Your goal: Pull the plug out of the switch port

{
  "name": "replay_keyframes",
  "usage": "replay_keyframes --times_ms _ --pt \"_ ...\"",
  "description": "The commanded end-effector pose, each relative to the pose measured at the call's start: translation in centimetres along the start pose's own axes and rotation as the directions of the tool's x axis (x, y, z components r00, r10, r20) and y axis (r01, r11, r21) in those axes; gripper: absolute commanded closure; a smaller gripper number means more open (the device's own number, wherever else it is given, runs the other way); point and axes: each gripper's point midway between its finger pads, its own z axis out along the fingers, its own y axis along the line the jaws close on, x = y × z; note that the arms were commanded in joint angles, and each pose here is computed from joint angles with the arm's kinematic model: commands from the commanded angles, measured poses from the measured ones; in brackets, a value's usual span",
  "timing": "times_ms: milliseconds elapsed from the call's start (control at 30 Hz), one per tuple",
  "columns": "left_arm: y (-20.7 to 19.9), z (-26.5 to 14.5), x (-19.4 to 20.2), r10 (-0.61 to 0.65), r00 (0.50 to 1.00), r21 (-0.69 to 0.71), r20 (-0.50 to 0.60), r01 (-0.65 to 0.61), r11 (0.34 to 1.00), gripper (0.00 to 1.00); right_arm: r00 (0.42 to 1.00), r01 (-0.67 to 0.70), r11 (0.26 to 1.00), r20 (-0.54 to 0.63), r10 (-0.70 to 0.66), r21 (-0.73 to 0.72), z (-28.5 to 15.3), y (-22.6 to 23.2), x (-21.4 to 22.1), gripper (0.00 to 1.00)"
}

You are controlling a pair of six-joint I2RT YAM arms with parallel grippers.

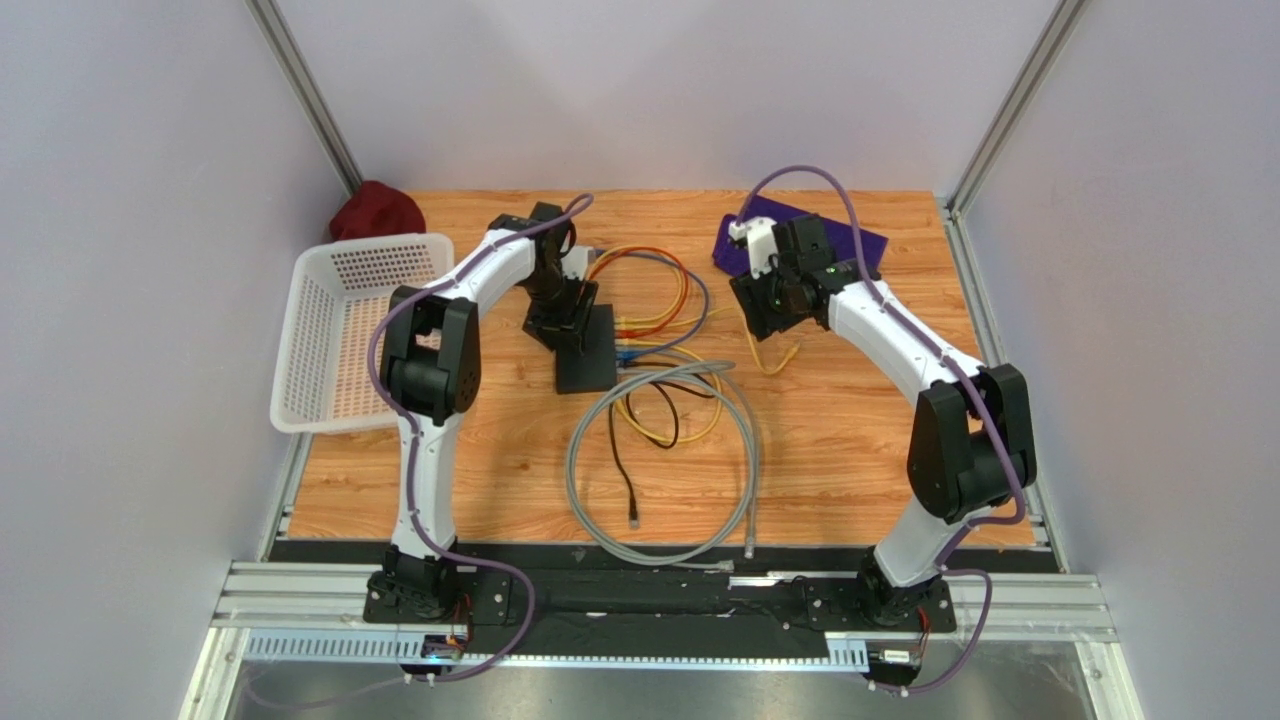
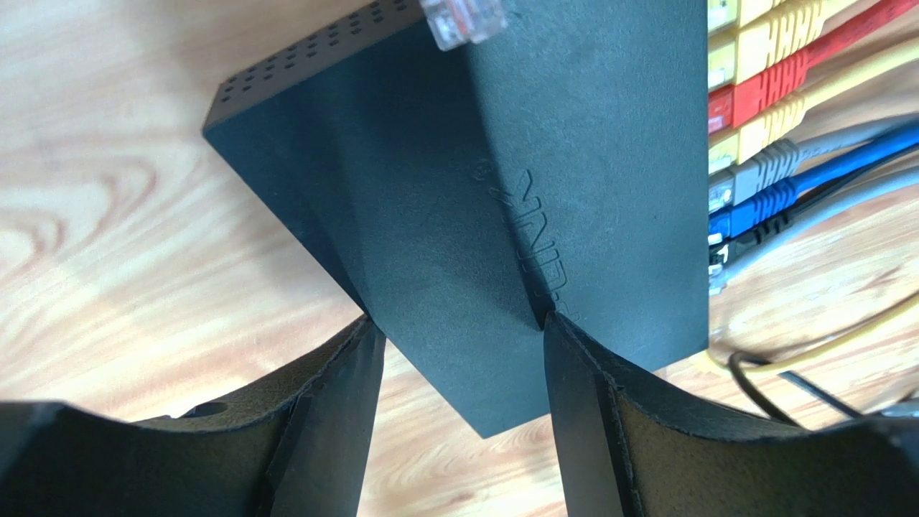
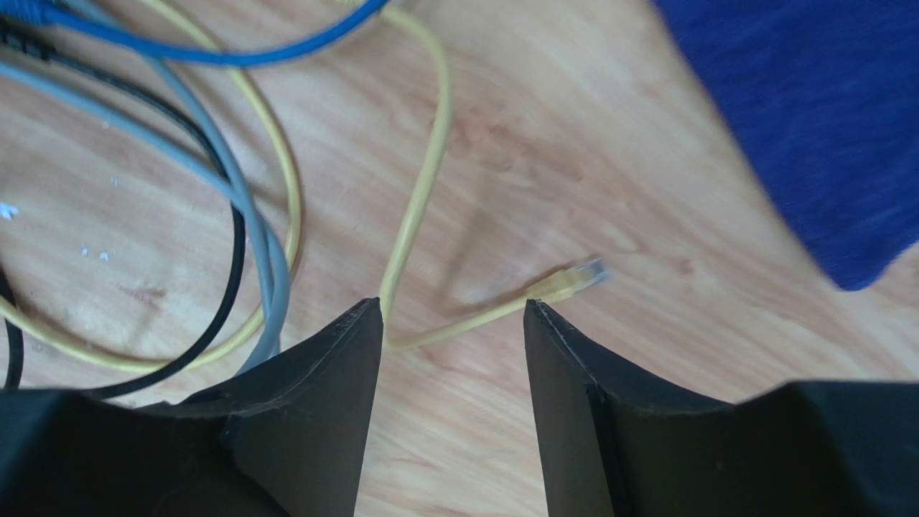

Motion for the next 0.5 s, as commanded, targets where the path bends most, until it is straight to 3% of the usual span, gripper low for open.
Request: replay_keyframes --times_ms 0,133,200,267,333,467 --pt "-1.2 -1.9 -2.8 0.041 0.994 0.04 0.098 -0.046 0.998 0.34 0.987 0.047 0.999 0.153 -0.049 0.013 -2.7 -1.3 -6.6 0.45" --pt "-1.2 -7.9 -2.9 0.047 0.971 0.133 0.233 -0.079 0.988 0.33 0.981 0.08 0.997 0.178 -0.076 -0.014 -5.6 -0.7 -8.0 0.43" --pt "-1.3 -8.9 -2.6 0.052 0.955 0.179 0.291 -0.108 0.978 0.33 0.981 0.144 0.981 0.148 -0.124 -0.133 -7.6 1.4 -6.2 0.4" --pt "-1.0 -10.9 -3.0 0.12 0.917 0.132 0.379 -0.182 0.974 0.32 0.963 0.26 0.927 0.148 -0.227 -0.271 -10.5 4.1 -3.2 0.31" --pt "-0.9 -11.0 -2.5 0.132 0.913 0.117 0.387 -0.191 0.975 0.32 0.944 0.33 0.875 0.13 -0.303 -0.353 -11.9 5.7 -0.1 0.25" --pt "-1.6 -10.6 -2.7 0.077 0.924 0.18 0.374 -0.154 0.972 0.32 0.944 0.302 0.842 0.02 -0.328 -0.448 -11.6 7.0 4.7 0.25"
